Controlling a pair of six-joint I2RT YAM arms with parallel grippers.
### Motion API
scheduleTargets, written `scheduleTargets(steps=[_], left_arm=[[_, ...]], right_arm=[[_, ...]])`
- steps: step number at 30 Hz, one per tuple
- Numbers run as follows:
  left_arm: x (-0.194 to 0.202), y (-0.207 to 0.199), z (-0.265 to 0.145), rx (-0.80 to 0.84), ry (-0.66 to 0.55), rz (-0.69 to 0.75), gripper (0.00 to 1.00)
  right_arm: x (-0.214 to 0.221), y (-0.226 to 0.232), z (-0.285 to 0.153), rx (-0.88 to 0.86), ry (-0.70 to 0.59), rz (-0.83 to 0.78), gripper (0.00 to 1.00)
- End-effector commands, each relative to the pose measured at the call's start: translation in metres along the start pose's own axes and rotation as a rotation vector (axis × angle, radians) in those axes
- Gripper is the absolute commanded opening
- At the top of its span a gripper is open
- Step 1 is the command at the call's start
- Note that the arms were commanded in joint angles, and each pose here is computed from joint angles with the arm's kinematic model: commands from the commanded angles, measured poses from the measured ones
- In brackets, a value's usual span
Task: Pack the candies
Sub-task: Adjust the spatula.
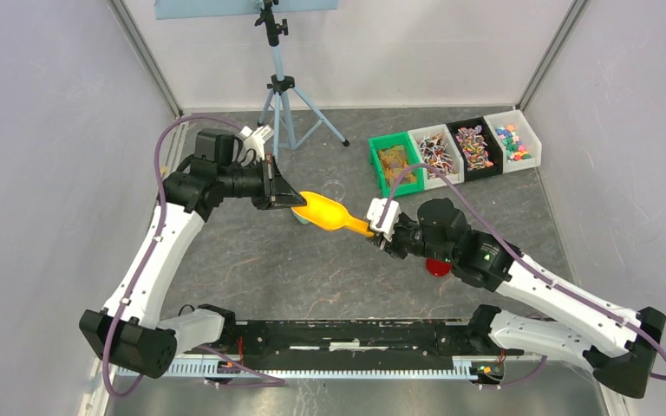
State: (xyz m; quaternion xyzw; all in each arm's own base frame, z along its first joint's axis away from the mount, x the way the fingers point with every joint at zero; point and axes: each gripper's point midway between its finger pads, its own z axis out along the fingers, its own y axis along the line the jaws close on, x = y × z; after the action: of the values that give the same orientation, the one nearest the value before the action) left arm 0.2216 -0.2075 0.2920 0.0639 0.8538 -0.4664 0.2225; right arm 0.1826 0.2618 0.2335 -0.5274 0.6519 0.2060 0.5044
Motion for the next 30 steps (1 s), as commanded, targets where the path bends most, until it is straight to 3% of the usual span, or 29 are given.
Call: scheduleTargets(steps=[1,5,7,11,16,22,30], left_arm=[[0.001,0.001,-0.008,0.025,-0.004,-0.089,0.02],[-0.006,-0.004,-0.016,0.122,-0.043,-0.173,0.02],[-0.008,-0.011,-0.019,0.176,-0.051,-0.195,0.02],[-0.004,-0.018,-0.024,0.210,-0.050,-0.173,0.02],[-0.003,-0.031,-0.028,0.295,-0.067,-0.159,0.02],[-0.006,-0.033,-0.028,0.310,-0.081,-0.170,0.02],[-0.005,-0.022,-0.019,0.313,-0.079,-0.213,0.02]], right_arm=[[-0.027,-0.005,-0.001,0.014,-0.138,-0.008,0.52],[-0.050,-0.010,-0.001,-0.041,-0.257,0.043,0.82],[-0.066,-0.015,-0.005,-0.044,-0.344,0.056,0.90],[-0.093,-0.025,-0.019,-0.095,-0.483,0.099,0.97],[-0.108,-0.031,-0.025,-0.166,-0.526,0.173,0.98],[-0.104,-0.027,-0.025,-0.189,-0.525,0.194,0.87],[-0.098,-0.026,-0.023,-0.189,-0.487,0.208,0.49]])
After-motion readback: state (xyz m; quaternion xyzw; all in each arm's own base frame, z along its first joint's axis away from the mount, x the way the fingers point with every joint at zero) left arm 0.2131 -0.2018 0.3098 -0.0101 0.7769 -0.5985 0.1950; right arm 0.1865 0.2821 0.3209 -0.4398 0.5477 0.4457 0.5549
